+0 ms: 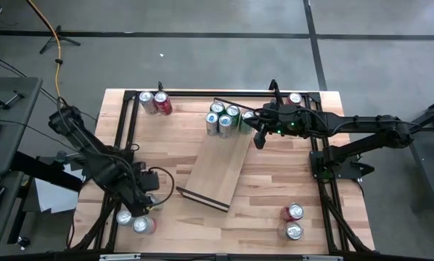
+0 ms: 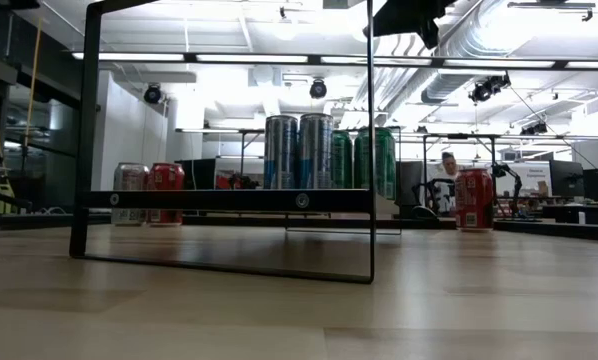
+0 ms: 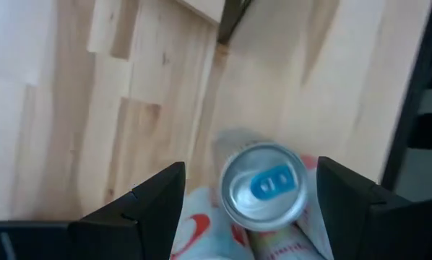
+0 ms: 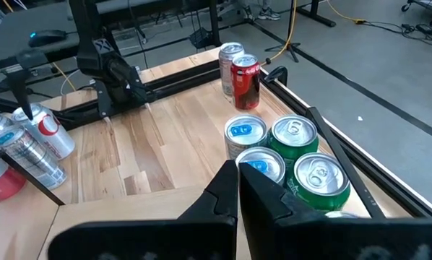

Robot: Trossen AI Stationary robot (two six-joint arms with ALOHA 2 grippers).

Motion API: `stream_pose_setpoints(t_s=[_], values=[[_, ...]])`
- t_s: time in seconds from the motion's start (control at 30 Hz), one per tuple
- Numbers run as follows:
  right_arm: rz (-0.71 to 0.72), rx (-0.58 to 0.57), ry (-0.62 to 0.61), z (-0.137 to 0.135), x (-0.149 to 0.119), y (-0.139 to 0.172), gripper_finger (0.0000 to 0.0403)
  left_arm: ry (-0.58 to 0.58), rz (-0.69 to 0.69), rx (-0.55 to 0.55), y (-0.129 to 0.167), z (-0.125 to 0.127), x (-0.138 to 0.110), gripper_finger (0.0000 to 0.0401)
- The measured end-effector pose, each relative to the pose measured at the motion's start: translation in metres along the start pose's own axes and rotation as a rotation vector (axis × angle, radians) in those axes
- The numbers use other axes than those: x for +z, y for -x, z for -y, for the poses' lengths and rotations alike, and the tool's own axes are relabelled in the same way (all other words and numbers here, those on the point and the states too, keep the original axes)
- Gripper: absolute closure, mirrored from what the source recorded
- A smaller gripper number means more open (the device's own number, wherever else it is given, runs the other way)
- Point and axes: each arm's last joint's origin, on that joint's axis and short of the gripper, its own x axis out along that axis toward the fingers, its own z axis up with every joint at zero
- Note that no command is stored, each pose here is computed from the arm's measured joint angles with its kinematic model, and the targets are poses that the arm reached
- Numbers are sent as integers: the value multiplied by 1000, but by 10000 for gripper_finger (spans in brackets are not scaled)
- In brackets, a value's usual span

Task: Place canned beverage on shelf
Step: Put the blue soda can on the shelf aligned with the other blue soda can

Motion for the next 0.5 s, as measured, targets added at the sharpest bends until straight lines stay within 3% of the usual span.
stream_pose_setpoints(t_s=[0.5], values=[[-21,-6,-9,1,-2,0,402,-129,-23,-1,-5,9,-8,167]])
